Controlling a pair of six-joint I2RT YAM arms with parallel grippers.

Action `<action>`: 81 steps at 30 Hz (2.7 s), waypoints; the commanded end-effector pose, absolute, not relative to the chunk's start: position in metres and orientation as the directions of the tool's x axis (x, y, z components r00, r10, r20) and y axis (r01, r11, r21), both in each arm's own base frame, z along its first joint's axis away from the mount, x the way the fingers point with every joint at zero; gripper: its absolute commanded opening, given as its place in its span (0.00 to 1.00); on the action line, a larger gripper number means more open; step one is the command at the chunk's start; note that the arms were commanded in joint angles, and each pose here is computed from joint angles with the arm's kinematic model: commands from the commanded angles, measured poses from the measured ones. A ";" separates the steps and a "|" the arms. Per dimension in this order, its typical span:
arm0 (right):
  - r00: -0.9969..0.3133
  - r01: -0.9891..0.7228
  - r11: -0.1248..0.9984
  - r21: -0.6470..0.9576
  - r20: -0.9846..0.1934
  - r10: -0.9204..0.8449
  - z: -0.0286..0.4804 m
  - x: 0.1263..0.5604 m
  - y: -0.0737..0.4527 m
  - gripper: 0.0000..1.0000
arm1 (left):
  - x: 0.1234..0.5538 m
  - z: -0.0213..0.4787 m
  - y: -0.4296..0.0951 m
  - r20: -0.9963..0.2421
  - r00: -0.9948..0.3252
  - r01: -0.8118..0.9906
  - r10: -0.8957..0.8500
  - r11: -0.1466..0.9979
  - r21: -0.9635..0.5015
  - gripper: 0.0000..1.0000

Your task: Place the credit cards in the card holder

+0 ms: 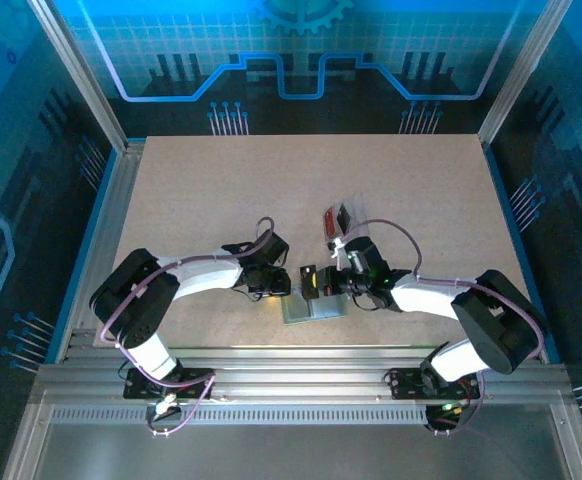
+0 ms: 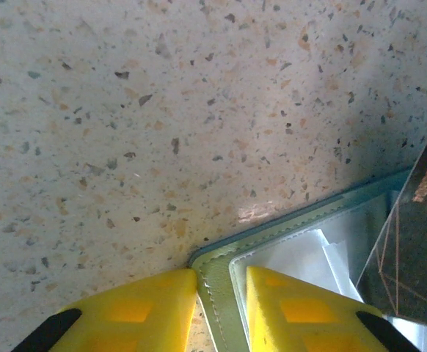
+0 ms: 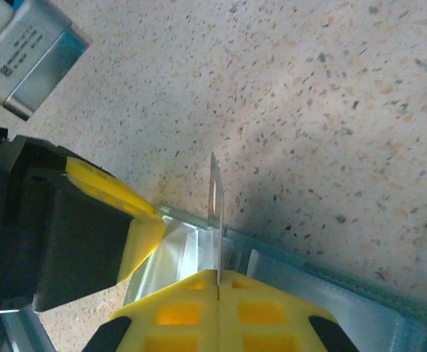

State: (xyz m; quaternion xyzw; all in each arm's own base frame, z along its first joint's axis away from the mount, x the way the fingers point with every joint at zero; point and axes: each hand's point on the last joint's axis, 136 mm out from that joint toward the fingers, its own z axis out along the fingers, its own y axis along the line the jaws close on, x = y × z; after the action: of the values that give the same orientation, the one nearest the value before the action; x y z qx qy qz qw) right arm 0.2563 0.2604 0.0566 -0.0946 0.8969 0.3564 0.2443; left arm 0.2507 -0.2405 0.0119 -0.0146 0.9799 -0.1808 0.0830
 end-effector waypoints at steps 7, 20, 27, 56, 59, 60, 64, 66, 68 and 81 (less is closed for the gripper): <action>-0.888 -0.342 0.706 0.619 -0.458 -0.029 0.044 0.237 0.263 0.00 | 0.221 -0.032 -0.225 -0.038 -0.998 -0.033 -0.045 0.960 -0.277 0.26; -0.943 -0.310 0.697 0.647 -0.305 -0.136 0.019 0.209 0.266 0.00 | 0.220 -0.034 -0.225 -0.037 -0.998 -0.031 -0.043 0.959 -0.282 0.26; -0.943 -0.318 0.726 0.610 -0.286 -0.172 0.014 0.206 0.262 0.00 | 0.219 -0.036 -0.225 -0.035 -0.998 -0.032 -0.044 0.957 -0.289 0.26; -0.911 -0.385 0.789 0.479 -0.336 -0.241 0.046 0.209 0.273 0.43 | 0.218 -0.007 -0.223 -0.047 -0.993 -0.078 -0.104 0.918 -0.388 0.38; -0.908 -0.387 0.813 0.434 -0.335 -0.253 0.052 0.211 0.265 0.45 | 0.222 0.003 -0.217 -0.057 -0.990 -0.091 -0.126 0.906 -0.413 0.40; -0.906 -0.388 0.818 0.425 -0.337 -0.255 0.053 0.211 0.263 0.45 | 0.223 0.006 -0.215 -0.061 -0.990 -0.092 -0.129 0.903 -0.419 0.41; -0.904 -0.373 0.860 0.349 -0.344 -0.253 0.057 0.217 0.249 0.40 | 0.225 0.022 -0.212 -0.084 -0.988 -0.075 -0.126 0.892 -0.447 0.43; -0.903 -0.369 0.882 0.295 -0.340 -0.264 0.056 0.220 0.241 0.30 | 0.225 0.028 -0.211 -0.100 -0.988 -0.057 -0.114 0.891 -0.451 0.42; -0.906 -0.359 0.900 0.247 -0.324 -0.272 0.051 0.223 0.234 0.23 | 0.225 0.032 -0.215 -0.104 -0.990 -0.037 -0.097 0.882 -0.470 0.42; -0.908 -0.378 0.882 0.282 -0.299 -0.294 0.038 0.241 0.265 0.02 | 0.235 0.017 -0.233 -0.084 -0.995 -0.007 -0.057 0.866 -0.501 0.28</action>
State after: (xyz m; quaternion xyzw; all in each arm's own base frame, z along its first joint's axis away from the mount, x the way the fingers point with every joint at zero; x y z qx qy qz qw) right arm 0.2354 0.2518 0.0288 -0.1598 0.9675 0.1587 0.1152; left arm 0.2292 -0.2221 0.0148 -0.0364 0.9684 -0.2419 0.0482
